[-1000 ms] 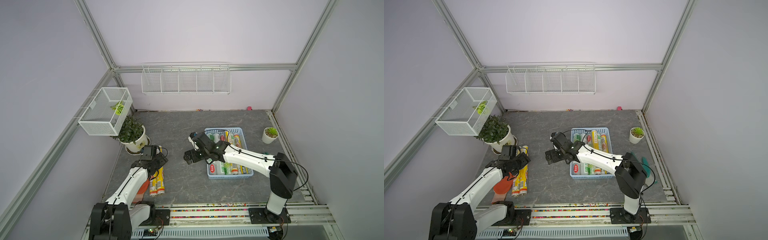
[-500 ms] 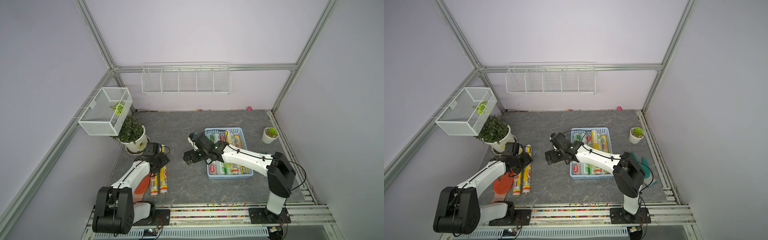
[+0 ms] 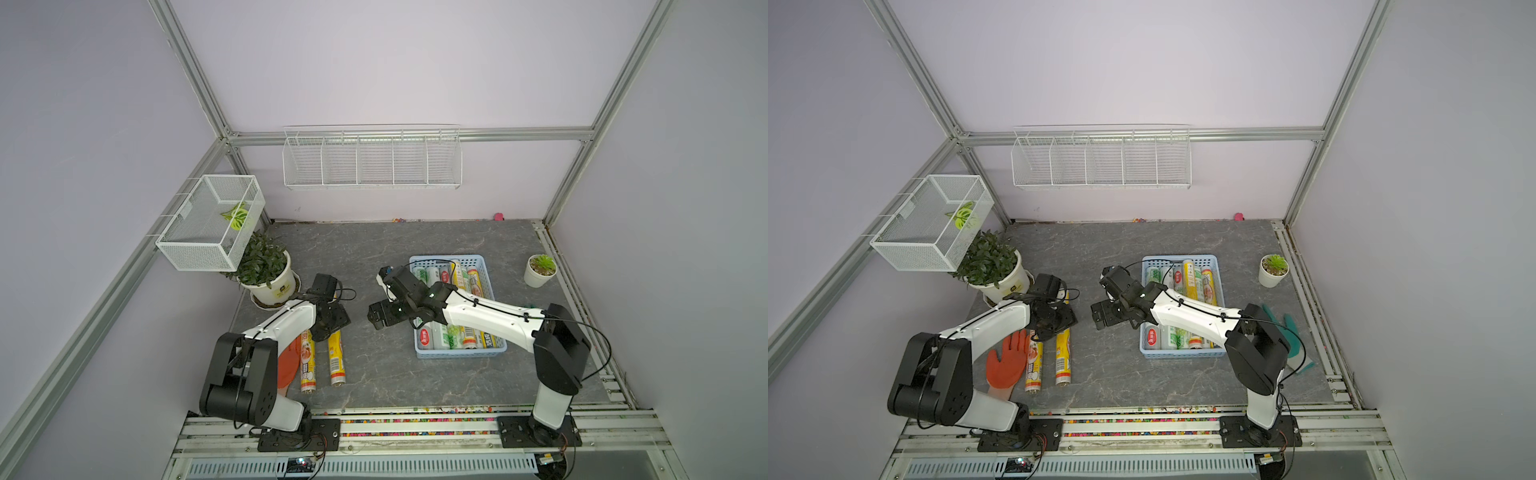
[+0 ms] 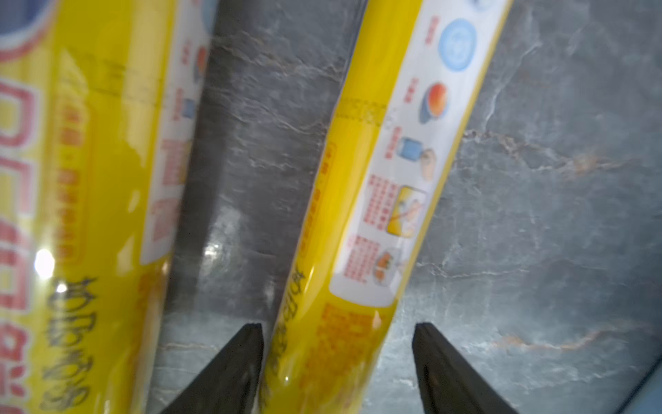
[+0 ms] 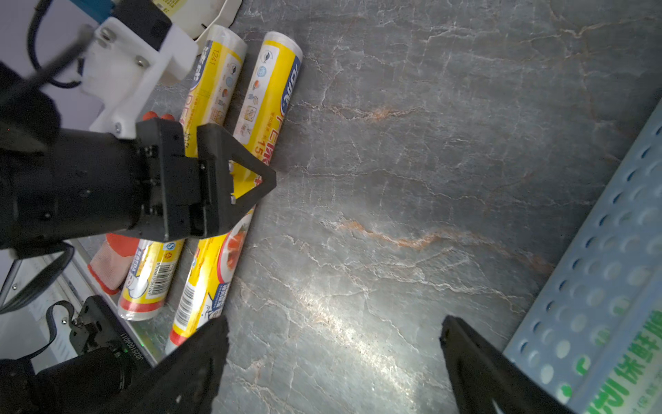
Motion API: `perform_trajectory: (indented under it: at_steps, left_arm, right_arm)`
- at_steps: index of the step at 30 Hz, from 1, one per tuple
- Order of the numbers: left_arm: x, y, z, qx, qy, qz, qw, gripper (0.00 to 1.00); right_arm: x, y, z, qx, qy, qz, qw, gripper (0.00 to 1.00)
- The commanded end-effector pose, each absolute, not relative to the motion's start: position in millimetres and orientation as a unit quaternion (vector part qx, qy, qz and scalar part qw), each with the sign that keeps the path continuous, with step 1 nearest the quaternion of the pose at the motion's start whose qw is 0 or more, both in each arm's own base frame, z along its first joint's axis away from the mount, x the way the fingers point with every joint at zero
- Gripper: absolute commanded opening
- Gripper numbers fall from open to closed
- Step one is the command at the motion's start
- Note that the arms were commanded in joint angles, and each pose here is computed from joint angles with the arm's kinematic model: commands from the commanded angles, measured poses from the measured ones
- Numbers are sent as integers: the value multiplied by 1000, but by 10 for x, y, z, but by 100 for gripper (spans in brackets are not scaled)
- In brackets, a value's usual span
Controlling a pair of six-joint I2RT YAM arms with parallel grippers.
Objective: Put the plastic wrap into the basket
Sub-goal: Pick up the plastic wrap from the center of the board.
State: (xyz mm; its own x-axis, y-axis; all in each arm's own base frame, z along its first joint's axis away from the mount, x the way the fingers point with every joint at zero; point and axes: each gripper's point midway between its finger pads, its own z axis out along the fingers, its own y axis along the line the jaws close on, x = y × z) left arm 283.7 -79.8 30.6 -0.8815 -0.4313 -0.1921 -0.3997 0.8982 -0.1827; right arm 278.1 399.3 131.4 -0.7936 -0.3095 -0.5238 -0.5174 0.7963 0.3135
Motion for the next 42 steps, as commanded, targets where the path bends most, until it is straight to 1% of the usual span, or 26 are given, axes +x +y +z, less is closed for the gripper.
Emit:
perform_trajectory:
  at_steps: [1,7,15,17,19,25,26,29,32,34,38,40,42]
  left_arm:
    - [2803,-726,274,-201,974,-35,101,69]
    - [2806,-807,182,-183,979,-36,85,65]
    - [2781,-877,45,-157,986,-15,60,61]
    - [2753,-828,22,-162,985,0,57,57]
    - [2750,-846,6,-161,985,-5,54,54]
    - [2777,-912,66,-158,986,-23,55,35]
    - [2793,-933,102,-158,985,-30,60,32]
    - [2840,-1041,236,-150,984,-64,76,27]
    - [2918,-1150,432,-141,980,-100,102,23]
    - [2953,-1210,573,-140,975,-122,119,18]
    - [3016,-1308,857,-145,962,-170,158,16]
    - [3037,-1393,1014,-141,952,-204,177,13]
    - [3048,-1506,1169,-131,942,-245,189,12]
  right_arm:
    - [2819,3869,1298,-217,925,199,241,98]
    - [2864,3719,1287,-195,929,188,251,98]
    - [2879,3685,1281,-188,930,190,251,98]
    - [2879,3680,1301,-186,930,191,253,98]
    - [2896,3655,1319,-184,930,186,258,98]
    - [2944,3547,1398,-166,929,175,281,98]
    - [2956,3532,1404,-160,929,173,285,97]
    - [2990,3512,1451,-152,927,175,295,97]
    - [2996,3509,1490,-152,925,177,300,97]
    - [3004,3486,1529,-151,923,175,307,98]
    - [3021,3353,1627,-132,920,166,329,98]
    - [3024,3269,1684,-122,916,167,343,98]
    - [3016,3196,1748,-115,912,172,354,98]
